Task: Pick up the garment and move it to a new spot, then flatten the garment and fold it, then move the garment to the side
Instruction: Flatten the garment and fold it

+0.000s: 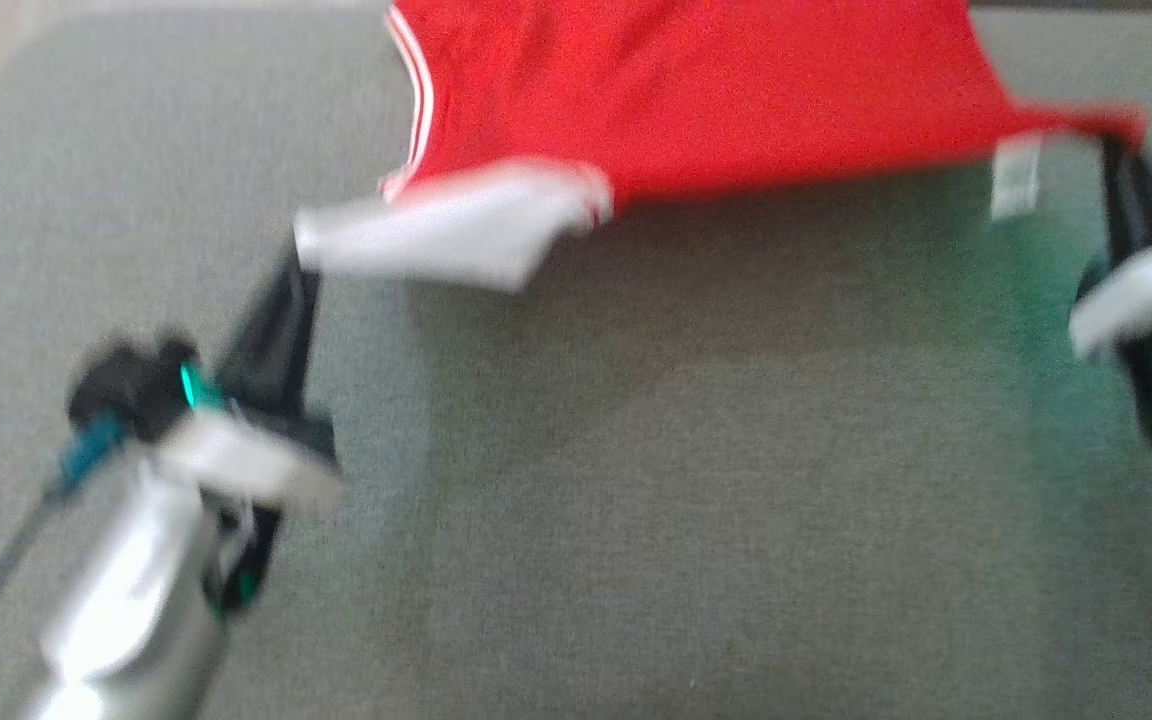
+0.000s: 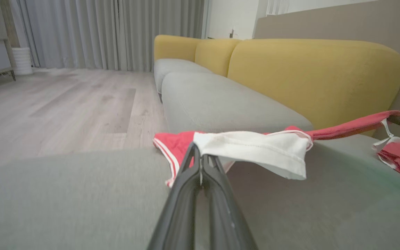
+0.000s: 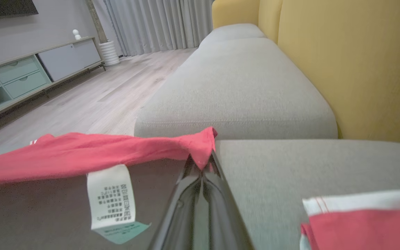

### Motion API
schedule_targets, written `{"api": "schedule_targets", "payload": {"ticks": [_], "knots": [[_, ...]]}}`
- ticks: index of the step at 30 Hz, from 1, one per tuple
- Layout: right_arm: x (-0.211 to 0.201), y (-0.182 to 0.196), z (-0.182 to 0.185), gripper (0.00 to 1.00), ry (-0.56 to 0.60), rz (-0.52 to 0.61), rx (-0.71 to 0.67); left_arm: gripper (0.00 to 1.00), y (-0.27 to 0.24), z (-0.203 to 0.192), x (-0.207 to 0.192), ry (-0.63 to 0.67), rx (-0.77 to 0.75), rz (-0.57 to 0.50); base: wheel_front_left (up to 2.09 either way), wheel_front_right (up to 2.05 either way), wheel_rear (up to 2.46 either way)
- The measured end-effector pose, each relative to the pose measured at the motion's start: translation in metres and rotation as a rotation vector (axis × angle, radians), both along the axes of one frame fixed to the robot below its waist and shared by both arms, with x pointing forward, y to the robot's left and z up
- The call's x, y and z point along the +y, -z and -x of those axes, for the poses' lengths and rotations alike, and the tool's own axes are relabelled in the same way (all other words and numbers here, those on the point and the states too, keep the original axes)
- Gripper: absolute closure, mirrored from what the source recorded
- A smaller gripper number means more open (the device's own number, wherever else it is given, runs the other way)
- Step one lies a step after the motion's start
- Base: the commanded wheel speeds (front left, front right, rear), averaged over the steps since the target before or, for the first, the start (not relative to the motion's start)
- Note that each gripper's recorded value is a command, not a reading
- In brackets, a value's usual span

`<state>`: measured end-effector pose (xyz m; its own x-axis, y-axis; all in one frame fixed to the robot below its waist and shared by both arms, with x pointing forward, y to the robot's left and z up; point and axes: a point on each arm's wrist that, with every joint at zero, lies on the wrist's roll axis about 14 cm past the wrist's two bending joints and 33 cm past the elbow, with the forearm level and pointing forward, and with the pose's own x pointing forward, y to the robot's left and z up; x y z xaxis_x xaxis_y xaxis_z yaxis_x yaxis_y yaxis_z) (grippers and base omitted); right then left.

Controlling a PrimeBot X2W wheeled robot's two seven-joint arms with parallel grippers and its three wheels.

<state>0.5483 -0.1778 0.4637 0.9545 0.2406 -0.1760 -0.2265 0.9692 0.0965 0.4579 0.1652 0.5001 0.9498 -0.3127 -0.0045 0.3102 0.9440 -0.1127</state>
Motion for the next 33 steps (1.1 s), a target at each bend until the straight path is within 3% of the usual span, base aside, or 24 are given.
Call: {"api": "schedule_targets", "payload": {"ticks": [9, 20, 28, 33], "knots": [[-0.021, 0.032, 0.106, 1.0, 0.004, -0.034, 0.103, 1.0, 0.05, 0.1, -0.012, 0.011, 0.164, 0.06, 0.0, 0.0, 0.0], [-0.037, 0.04, 0.178, 1.0, 0.03, -0.086, 0.16, 1.0, 0.068, 0.167, -0.02, 0.005, 0.29, 0.105, 0.0, 0.0, 0.0], [-0.038, 0.036, 0.179, 1.0, 0.05, -0.106, 0.188, 1.0, 0.063, 0.16, -0.02, -0.004, 0.3, 0.127, 0.0, 0.0, 0.0], [-0.033, 0.044, 0.161, 1.0, 0.055, -0.11, 0.226, 1.0, 0.042, 0.115, -0.023, 0.009, 0.227, 0.134, 0.0, 0.0, 0.0]]}}
